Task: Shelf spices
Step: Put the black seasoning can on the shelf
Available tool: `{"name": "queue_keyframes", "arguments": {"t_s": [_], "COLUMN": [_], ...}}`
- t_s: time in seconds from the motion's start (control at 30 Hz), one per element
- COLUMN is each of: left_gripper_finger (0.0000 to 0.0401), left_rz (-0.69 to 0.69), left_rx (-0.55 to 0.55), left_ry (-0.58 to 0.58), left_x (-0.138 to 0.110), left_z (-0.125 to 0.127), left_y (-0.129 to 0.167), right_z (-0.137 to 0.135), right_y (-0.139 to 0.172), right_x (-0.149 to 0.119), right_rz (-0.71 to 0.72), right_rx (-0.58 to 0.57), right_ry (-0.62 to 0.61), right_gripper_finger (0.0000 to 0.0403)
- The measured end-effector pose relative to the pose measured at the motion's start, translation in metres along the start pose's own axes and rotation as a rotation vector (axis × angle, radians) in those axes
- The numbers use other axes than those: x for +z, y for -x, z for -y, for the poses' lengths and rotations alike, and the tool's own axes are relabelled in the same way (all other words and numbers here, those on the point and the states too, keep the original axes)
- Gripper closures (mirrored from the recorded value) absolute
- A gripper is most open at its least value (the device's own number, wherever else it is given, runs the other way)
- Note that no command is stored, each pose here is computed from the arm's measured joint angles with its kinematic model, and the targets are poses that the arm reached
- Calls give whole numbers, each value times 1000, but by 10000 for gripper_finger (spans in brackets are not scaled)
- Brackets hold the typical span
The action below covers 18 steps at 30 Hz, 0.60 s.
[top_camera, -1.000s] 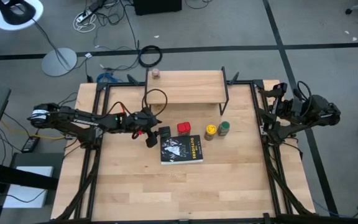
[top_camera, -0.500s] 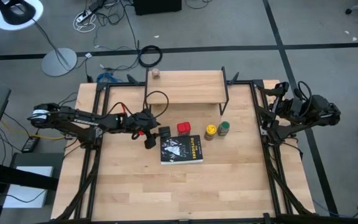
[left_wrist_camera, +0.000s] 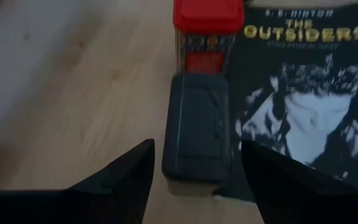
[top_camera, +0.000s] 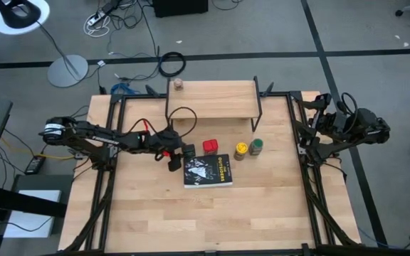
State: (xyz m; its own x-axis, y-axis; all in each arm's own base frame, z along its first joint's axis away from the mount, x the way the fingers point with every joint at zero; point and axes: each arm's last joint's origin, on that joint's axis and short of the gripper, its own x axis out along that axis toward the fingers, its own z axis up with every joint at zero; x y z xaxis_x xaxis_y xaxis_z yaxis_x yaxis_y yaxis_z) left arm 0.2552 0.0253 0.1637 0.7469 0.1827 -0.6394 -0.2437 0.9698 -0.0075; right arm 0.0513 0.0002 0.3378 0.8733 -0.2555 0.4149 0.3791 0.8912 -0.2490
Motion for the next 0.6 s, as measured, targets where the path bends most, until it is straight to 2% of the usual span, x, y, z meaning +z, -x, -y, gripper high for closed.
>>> {"name": "queue_keyframes", "arguments": {"t_s": [0.23, 0.5, 0.6], "left_gripper_finger": [174, 272, 277], "left_rz": [-7, -5, 11], "left_rx": [4, 18, -25], "left_ry": [1, 18, 29], "left_x": [-1, -1, 4], "left_z": [0, -1, 1], "left_y": [0, 0, 2], "right_z": [0, 0, 1], "right_y": [0, 0, 0], "right_x": [0, 1, 1], "right_rz": [2, 7, 11], "right_rx": [-1, -4, -7], "right_ry": [-1, -4, -7], "right_gripper_finger": [110, 110, 110]}}
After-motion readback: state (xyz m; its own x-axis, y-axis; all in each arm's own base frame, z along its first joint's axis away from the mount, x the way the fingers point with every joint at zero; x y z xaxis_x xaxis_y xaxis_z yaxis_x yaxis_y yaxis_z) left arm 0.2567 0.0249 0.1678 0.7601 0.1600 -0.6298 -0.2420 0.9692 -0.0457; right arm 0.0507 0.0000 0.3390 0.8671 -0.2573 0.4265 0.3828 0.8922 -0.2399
